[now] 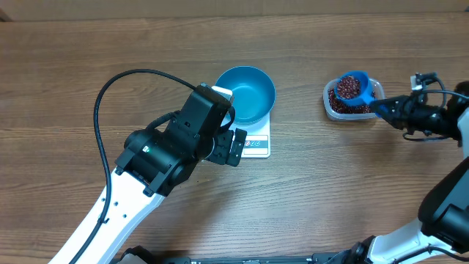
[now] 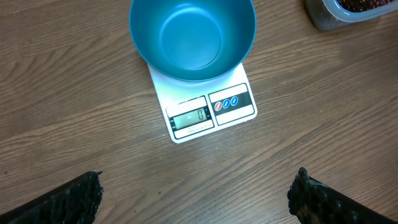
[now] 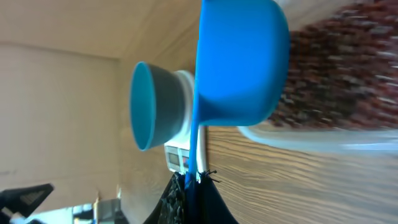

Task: Scoop item into bowl and weigh 150g on scale
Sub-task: 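Scoop beans and lift the filled scoop out of the tub, then carry the filled scoop left over the teal bowl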

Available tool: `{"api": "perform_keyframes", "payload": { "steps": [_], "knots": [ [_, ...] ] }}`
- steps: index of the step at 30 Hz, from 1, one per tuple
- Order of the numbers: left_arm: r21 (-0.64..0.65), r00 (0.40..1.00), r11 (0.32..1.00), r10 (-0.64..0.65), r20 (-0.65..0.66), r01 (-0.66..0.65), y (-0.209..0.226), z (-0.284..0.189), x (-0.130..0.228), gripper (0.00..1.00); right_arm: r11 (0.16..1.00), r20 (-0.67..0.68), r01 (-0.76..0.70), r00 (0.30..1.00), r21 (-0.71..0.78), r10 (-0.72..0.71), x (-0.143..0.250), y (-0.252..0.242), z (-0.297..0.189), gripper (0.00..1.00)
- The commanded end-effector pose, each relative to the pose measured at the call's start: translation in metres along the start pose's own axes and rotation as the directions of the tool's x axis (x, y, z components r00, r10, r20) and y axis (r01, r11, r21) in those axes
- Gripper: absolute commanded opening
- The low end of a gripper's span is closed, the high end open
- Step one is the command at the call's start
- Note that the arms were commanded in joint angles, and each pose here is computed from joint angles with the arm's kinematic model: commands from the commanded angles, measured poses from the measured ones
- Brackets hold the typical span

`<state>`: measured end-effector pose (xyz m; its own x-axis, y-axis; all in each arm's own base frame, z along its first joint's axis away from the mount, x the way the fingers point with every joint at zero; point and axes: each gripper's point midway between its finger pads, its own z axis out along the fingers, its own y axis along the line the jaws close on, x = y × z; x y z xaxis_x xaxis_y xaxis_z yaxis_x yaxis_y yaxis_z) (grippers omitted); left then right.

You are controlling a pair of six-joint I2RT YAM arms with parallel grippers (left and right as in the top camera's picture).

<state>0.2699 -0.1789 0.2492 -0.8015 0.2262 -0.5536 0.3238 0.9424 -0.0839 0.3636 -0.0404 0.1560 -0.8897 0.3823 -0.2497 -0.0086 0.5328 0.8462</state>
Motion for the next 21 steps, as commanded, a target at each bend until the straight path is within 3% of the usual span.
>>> {"api": "perform_keyframes", "payload": {
  "steps": [1,8,15,18,21],
  "knots": [
    [-0.013,1.000,1.000,0.004,0.008,-0.003,0.003,-0.001,-0.003,1.00,0.982,0.000,0.069,0.998,-0.175,-0.070,-0.001,0.039,0.017,0.04],
    [-0.013,1.000,1.000,0.004,0.008,-0.003,0.003,-0.001,-0.003,1.00,0.915,-0.041,0.146,0.984,-0.377,-0.174,0.012,0.095,0.049,0.04],
    [-0.013,1.000,1.000,0.004,0.008,-0.003,0.003,-0.001,-0.003,1.00,0.859,-0.157,0.205,0.938,-0.468,-0.309,0.050,0.136,0.096,0.04],
    [-0.013,1.000,1.000,0.004,0.008,-0.003,0.003,-0.001,-0.003,1.00,0.866,-0.211,0.230,0.912,-0.444,-0.351,0.064,0.140,0.116,0.04],
    [-0.013,1.000,1.000,0.004,0.008,-0.003,0.003,-0.001,-0.003,1.00,0.915,-0.286,0.259,0.892,-0.310,-0.349,0.072,0.125,0.140,0.04]
  ]
}}
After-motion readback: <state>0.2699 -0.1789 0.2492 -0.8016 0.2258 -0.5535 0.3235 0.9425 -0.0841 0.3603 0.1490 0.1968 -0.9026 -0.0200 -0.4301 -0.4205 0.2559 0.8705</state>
